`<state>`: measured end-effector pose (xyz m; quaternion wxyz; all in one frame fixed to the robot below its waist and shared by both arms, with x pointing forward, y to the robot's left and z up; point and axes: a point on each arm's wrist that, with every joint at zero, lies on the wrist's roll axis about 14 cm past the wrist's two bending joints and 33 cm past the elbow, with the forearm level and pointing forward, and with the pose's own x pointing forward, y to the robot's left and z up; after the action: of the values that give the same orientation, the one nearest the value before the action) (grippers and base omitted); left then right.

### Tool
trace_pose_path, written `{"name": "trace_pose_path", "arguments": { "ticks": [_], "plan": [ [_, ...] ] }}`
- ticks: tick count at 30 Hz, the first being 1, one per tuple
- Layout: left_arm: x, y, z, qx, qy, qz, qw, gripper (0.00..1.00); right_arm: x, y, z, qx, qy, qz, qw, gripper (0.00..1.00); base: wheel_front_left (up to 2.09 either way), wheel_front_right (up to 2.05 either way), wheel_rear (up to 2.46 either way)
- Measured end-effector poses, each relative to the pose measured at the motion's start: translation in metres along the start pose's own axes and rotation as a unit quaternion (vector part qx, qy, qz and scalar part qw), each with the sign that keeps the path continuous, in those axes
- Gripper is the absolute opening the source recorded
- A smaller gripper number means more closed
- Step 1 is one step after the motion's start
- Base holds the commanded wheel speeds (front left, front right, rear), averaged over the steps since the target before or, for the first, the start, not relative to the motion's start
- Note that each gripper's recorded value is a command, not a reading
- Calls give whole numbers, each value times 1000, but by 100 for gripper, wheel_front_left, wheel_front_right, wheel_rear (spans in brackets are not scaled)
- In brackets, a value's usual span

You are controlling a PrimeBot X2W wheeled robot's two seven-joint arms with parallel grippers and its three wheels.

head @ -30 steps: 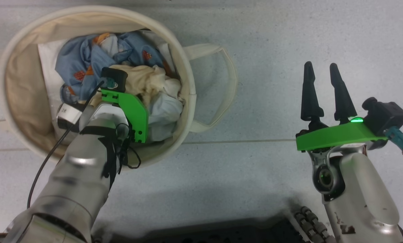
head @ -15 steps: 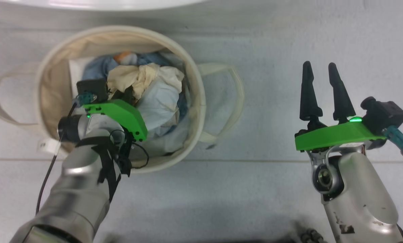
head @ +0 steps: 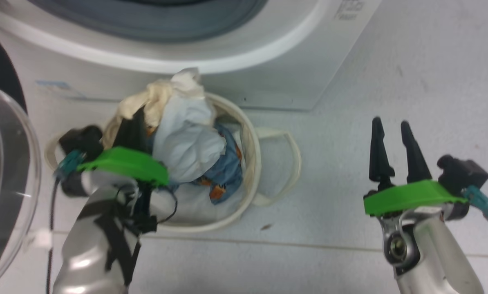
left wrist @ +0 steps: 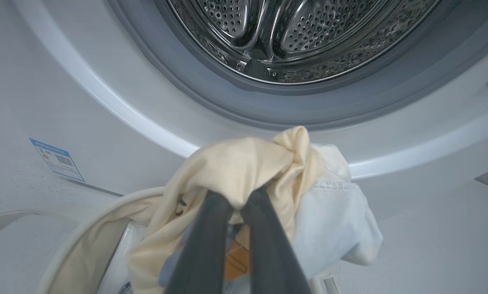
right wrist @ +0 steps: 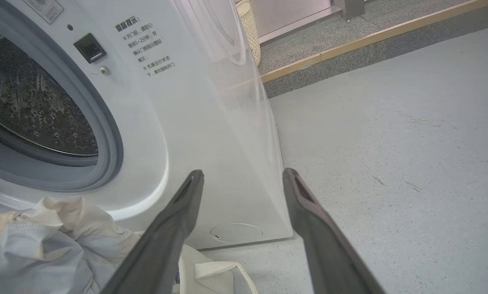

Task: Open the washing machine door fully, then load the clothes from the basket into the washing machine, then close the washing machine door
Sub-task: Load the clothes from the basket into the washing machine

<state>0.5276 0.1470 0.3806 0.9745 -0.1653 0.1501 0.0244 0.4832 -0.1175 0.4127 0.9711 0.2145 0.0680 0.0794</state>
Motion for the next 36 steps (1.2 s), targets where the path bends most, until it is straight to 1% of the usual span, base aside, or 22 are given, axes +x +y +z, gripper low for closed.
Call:
{"name": "trace_pose_path", "arguments": {
  "ticks": [4, 10, 13, 18, 22, 25, 30, 36],
  "plan": [
    [-26, 7, 46, -11, -77, 2, 997, 0, -17, 6, 13, 9, -11, -1, 1000, 100, 0, 0, 0],
    [-57, 5, 115, -16, -185, -14, 983, 0, -34, 18, 30, 8, -27, 8, 1000, 100, 0, 0, 0],
    [-68, 0, 137, -26, -221, -25, 975, 0, -39, 21, 37, 9, -36, 11, 999, 100, 0, 0, 0],
    [-74, -7, 164, -40, -266, -39, 962, 0, -46, 16, 38, 7, -36, 4, 999, 100, 0, 0, 0],
    [-63, -4, 165, -40, -269, -28, 962, 0, -45, 10, 29, 8, -25, -3, 1000, 100, 0, 0, 0],
    [-46, -11, 174, -39, -278, -31, 959, 0, -43, 4, 21, 9, -15, -11, 1000, 100, 0, 0, 0],
    [-4, -27, 188, -42, -290, -40, 955, 0, -35, -11, 10, 8, -3, -26, 1000, 100, 0, 0, 0],
    [58, -32, 176, -43, -274, -26, 960, 0, -21, -33, -5, 9, 11, -45, 999, 100, 0, 0, 0]
  ]
}}
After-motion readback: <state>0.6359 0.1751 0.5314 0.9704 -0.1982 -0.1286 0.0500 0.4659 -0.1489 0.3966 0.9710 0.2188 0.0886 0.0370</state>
